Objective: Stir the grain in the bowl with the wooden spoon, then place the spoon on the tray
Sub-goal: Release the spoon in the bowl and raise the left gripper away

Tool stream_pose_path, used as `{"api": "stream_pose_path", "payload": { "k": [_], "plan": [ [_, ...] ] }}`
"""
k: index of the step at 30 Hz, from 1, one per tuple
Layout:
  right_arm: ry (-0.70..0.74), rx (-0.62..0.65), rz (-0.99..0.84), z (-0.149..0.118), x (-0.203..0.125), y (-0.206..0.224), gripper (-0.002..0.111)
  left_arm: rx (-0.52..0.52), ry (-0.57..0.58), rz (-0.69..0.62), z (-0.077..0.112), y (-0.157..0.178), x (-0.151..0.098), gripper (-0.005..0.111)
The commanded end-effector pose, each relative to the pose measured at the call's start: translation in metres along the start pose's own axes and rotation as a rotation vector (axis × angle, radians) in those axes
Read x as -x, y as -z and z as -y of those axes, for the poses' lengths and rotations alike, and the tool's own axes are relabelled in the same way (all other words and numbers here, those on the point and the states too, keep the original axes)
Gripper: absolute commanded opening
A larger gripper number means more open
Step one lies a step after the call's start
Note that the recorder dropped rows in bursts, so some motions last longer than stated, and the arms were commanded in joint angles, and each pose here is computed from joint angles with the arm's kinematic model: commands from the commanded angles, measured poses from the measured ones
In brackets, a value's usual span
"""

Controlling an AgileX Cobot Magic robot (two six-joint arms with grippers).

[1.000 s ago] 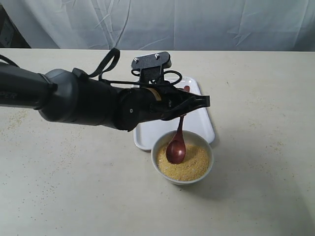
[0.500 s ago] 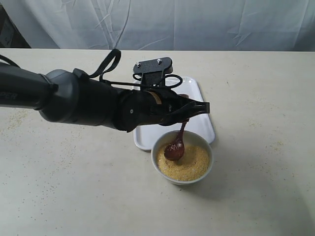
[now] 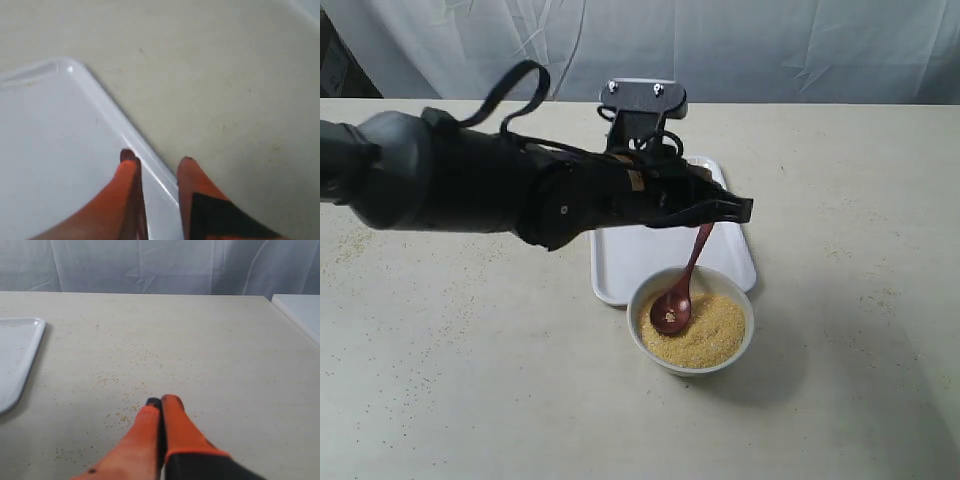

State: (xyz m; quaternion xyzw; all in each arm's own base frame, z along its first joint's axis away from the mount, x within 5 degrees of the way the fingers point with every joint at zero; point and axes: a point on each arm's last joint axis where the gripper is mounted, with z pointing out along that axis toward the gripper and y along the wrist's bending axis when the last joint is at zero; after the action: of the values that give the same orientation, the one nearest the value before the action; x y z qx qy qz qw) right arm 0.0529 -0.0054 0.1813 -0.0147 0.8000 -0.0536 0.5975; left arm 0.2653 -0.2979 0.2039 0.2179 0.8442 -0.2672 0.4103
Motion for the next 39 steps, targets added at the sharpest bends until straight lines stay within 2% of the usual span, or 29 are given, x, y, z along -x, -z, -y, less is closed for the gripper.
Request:
{"api": "stream_pose_path", "payload": {
  "k": [1,4,10,12,14,18,20,29,33,39],
  "plan": [
    [-0.003,-0.004,0.011,0.0,0.0,0.0,0.0,-0.036,-0.298,0.086,0.008,0.02,0.031,0.003],
    [-0.003,-0.004,0.011,0.0,0.0,0.0,0.0,-0.001,-0.329,0.039,0.011,0.023,0.046,0.0],
    [-0.003,-0.004,0.011,0.0,0.0,0.0,0.0,0.151,-0.435,-0.205,0.009,0.025,0.074,0.0],
    [-0.003,-0.004,0.011,0.0,0.0,0.0,0.0,0.147,-0.487,-0.273,0.011,0.023,0.08,0.0],
    [-0.003,-0.005,0.009,0.0,-0.001,0.0,0.0,0.07,-0.523,-0.333,0.019,0.017,0.082,0.0],
    [-0.003,-0.005,0.009,0.0,-0.001,0.0,0.0,-0.136,-0.519,-0.395,0.037,-0.006,0.078,0.0],
    [-0.003,-0.005,0.009,0.0,-0.001,0.0,0.0,-0.19,-0.489,-0.409,0.041,-0.024,0.073,0.0],
    [-0.003,-0.005,0.009,0.0,-0.001,0.0,0.0,-0.164,-0.453,-0.42,0.027,-0.097,0.033,0.0],
    [-0.003,-0.005,0.009,0.0,-0.001,0.0,0.0,-0.138,-0.482,-0.438,0.019,-0.113,0.018,0.0],
    [-0.003,-0.004,0.012,0.0,0.0,0.0,0.0,-0.077,-0.57,-0.51,-0.002,-0.114,0.014,0.0]
  ]
}}
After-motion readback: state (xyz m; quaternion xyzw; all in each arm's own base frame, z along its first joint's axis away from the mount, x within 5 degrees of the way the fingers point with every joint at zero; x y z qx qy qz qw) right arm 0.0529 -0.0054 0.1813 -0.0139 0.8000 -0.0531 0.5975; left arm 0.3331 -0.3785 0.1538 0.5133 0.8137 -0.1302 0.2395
